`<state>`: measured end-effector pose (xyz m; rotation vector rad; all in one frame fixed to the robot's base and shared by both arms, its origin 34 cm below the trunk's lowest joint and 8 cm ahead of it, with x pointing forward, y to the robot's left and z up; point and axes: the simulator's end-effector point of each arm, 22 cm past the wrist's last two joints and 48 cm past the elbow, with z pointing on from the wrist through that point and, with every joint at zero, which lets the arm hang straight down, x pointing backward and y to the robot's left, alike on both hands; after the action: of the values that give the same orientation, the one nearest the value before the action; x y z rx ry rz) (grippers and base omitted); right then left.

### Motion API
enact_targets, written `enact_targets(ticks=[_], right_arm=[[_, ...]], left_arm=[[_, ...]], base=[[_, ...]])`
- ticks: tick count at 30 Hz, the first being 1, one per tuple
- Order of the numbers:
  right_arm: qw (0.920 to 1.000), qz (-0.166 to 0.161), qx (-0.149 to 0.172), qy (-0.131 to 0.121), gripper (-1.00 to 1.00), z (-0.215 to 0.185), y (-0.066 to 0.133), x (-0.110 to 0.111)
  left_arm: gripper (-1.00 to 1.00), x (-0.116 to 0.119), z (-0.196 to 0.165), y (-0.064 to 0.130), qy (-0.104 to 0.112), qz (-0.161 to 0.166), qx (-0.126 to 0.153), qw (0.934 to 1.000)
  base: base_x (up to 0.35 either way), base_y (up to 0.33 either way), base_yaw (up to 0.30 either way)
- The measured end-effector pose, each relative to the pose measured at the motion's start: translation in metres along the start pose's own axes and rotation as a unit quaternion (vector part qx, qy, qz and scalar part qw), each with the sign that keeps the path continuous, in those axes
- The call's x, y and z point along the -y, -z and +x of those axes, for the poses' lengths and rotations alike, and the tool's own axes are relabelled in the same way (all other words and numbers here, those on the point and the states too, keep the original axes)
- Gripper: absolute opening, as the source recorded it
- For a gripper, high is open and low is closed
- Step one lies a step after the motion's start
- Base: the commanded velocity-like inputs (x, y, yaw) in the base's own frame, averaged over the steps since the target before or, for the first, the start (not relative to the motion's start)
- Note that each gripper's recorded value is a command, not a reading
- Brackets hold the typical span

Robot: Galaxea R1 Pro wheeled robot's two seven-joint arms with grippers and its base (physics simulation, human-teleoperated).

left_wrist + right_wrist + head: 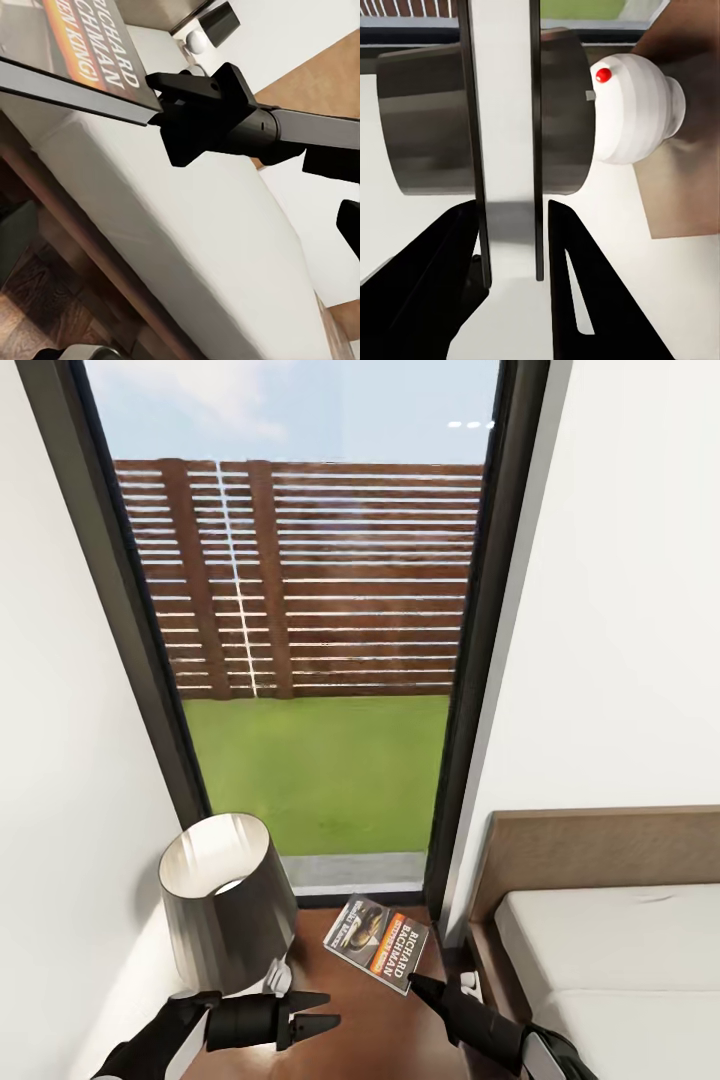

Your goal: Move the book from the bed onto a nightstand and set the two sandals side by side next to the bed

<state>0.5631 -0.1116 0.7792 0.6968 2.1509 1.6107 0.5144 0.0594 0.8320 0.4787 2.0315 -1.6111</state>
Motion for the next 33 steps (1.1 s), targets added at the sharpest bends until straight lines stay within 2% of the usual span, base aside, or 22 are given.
enact_targets(ticks=[33], right_arm=[[1.0, 0.0, 0.0, 0.001, -1.0, -0.004, -0.015, 0.041]], left_arm=[[1.0, -0.037, 0.022, -0.008, -0.001, 0.0, -0.001, 1.0]], base=[[0.0, 0.0, 0.0]])
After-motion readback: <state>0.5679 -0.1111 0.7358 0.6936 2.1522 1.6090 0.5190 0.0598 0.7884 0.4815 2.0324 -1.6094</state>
